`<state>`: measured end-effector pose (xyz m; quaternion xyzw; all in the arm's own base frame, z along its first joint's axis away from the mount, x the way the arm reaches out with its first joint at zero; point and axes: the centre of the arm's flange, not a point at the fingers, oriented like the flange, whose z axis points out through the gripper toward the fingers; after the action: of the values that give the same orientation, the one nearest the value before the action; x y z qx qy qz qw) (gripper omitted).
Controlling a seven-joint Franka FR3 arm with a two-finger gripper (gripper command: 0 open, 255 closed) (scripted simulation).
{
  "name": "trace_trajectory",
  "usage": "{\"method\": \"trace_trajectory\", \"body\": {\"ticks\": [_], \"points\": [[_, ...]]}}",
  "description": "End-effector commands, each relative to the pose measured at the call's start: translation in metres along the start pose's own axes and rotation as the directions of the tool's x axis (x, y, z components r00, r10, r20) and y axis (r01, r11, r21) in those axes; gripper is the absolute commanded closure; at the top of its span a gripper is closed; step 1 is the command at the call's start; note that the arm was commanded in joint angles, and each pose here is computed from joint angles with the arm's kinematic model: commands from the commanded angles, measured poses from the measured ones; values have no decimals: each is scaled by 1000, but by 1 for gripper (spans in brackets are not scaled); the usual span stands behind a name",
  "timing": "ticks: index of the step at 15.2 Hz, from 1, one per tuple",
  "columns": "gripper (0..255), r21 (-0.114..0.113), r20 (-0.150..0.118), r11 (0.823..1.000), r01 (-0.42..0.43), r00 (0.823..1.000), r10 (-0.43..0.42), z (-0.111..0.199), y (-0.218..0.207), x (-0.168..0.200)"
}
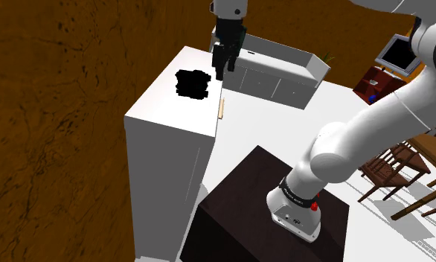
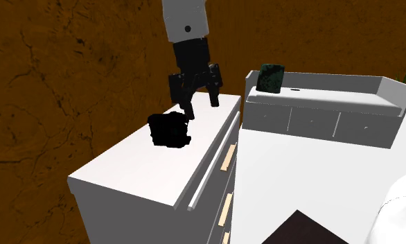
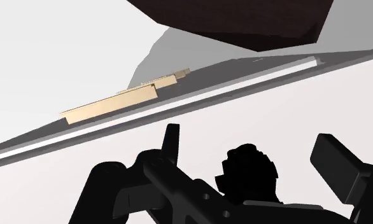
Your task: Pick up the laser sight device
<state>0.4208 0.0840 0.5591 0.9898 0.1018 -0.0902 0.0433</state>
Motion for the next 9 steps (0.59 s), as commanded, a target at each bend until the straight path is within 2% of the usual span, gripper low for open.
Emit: {"method": "trace_trajectory", "body": {"ticks": [1,6,9], "points": [[0,-10,6,999,32,999,-32,-2,-7,25],[0,-34,21,994,108,994,-108,-11,-31,89],[0,-38,23,992,119,993,-119,-2,-35,100]]}}
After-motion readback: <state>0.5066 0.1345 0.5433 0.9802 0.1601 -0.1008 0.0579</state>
